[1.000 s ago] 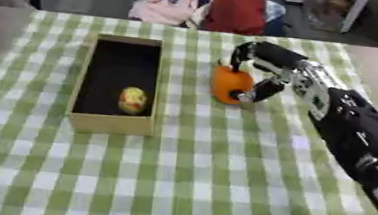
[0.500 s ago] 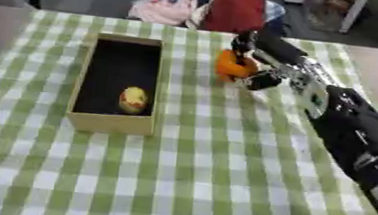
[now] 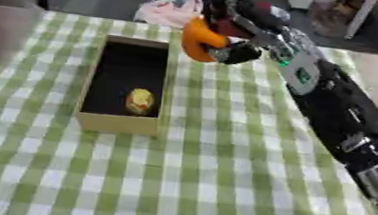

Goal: Pick up objects on the table and place them in the box.

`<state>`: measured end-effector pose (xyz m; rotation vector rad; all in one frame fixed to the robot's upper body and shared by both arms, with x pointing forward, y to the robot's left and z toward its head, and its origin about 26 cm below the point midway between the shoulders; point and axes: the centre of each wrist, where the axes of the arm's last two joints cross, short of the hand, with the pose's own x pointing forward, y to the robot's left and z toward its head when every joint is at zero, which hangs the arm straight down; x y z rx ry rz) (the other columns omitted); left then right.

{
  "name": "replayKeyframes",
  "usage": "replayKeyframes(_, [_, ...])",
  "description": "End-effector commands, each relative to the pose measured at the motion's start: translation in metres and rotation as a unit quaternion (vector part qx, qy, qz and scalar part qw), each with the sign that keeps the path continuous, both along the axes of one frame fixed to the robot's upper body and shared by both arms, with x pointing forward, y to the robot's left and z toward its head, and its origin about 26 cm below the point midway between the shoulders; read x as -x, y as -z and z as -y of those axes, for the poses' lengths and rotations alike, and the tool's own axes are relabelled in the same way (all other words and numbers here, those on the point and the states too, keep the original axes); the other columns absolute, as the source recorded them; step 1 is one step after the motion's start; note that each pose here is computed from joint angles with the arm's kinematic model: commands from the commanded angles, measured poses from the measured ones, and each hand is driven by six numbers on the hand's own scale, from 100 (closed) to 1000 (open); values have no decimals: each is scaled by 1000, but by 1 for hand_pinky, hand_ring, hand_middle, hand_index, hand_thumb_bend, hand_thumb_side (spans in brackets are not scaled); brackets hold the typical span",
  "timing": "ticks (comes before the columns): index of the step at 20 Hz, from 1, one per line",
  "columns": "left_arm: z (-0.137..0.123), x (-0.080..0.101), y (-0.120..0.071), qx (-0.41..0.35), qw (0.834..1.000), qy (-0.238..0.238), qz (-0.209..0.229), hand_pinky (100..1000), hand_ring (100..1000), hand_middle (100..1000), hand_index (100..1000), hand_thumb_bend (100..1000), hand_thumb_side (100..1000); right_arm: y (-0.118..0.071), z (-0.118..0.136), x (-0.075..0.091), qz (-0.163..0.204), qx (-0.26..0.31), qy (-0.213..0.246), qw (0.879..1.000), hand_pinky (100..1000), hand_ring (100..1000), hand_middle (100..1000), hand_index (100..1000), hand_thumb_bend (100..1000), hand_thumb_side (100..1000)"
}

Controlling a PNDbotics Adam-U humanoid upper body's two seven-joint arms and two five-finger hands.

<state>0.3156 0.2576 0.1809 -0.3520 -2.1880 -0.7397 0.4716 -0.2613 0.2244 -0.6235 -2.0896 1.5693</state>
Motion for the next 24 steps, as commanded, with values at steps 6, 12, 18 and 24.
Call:
replayKeyframes(6, [3, -1, -11, -4, 1000, 12, 17, 693, 672, 619, 776, 100, 646, 13, -37, -6, -10, 59, -44, 997, 672, 803, 561, 402, 121, 100])
replayKeyframes(12, [4, -1, -11, -2, 1000, 11, 17, 692, 672, 619, 776, 100, 649, 25, -49, -6, 2, 115, -67, 991, 695, 836, 665, 748, 466, 411])
replayKeyframes(18, [3, -1, -10, -2, 1000, 7, 15, 692, 672, 619, 776, 100, 651, 23, -46, -3, 20, 104, -55, 993, 703, 856, 732, 904, 579, 592])
replayKeyframes(24, [1, -1, -8, -3, 1000, 2, 11, 693, 674, 619, 776, 100, 651, 1, -43, 4, 60, 55, -39, 996, 711, 866, 792, 953, 663, 636])
